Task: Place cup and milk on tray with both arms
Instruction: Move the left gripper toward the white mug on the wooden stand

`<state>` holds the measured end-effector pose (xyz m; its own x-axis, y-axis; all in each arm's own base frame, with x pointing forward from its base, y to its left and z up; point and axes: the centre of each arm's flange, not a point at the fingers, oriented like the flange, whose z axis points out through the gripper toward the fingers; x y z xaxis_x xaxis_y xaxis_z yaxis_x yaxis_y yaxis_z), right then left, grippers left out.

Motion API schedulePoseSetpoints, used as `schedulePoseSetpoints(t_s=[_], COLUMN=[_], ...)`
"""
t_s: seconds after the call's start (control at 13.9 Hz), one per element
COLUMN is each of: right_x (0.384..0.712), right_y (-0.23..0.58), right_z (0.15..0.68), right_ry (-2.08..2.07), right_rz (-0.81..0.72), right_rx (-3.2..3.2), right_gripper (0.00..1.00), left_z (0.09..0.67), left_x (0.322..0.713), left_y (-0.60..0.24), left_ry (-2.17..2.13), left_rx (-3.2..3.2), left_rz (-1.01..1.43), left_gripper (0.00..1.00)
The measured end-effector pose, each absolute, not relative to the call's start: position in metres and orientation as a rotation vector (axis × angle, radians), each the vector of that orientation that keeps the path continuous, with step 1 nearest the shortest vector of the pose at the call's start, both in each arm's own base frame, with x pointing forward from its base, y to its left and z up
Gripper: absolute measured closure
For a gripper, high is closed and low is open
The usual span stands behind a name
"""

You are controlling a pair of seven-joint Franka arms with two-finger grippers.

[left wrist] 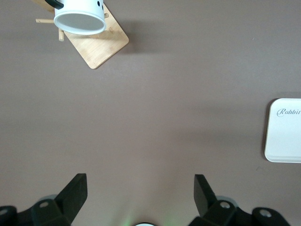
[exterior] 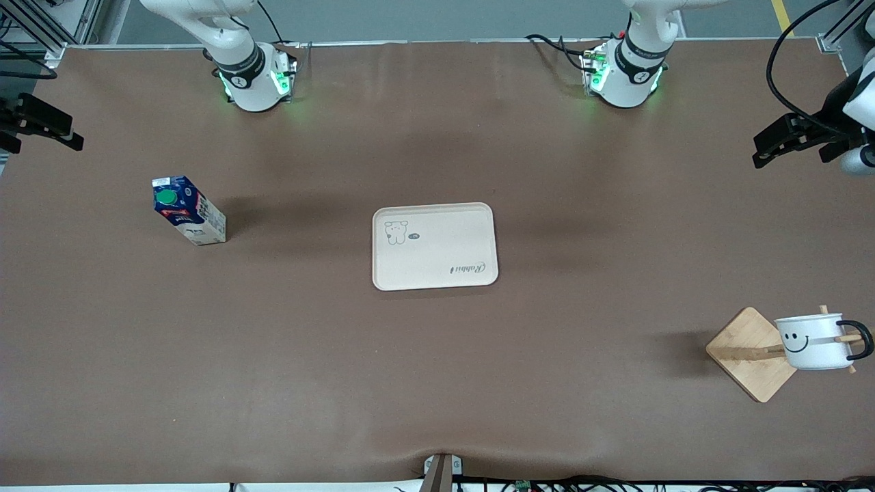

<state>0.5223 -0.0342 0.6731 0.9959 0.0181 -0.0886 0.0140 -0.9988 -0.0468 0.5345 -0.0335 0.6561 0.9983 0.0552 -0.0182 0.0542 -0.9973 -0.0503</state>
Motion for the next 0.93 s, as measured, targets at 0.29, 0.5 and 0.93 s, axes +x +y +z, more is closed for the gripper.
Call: schedulePoseSetpoints(t_s=[0.29, 0.5, 0.93], right_x=[0.522, 0.522, 0.522], right_y=[-0.035, -0.035, -0.036], right_z=[0.672, 0.671, 0.670], right_ry=[-0.022, -0.021, -0.020], right_rz=[0.144, 0.146, 0.148], right_rx=[-3.092, -3.091, -3.091], right_gripper=[0.00, 0.00, 0.00], left_z=[0.655, 0.647, 0.594], left_x=[0.535, 0.544, 0.590], left_y=[-0.034, -0.033, -0.017], left_ry=[-0.084, -0.088, -0.279], left_rx=[-3.090, -3.094, -3.089], left_rz=[0.034, 0.019, -0.161], left_gripper=[0.00, 0.00, 0.00])
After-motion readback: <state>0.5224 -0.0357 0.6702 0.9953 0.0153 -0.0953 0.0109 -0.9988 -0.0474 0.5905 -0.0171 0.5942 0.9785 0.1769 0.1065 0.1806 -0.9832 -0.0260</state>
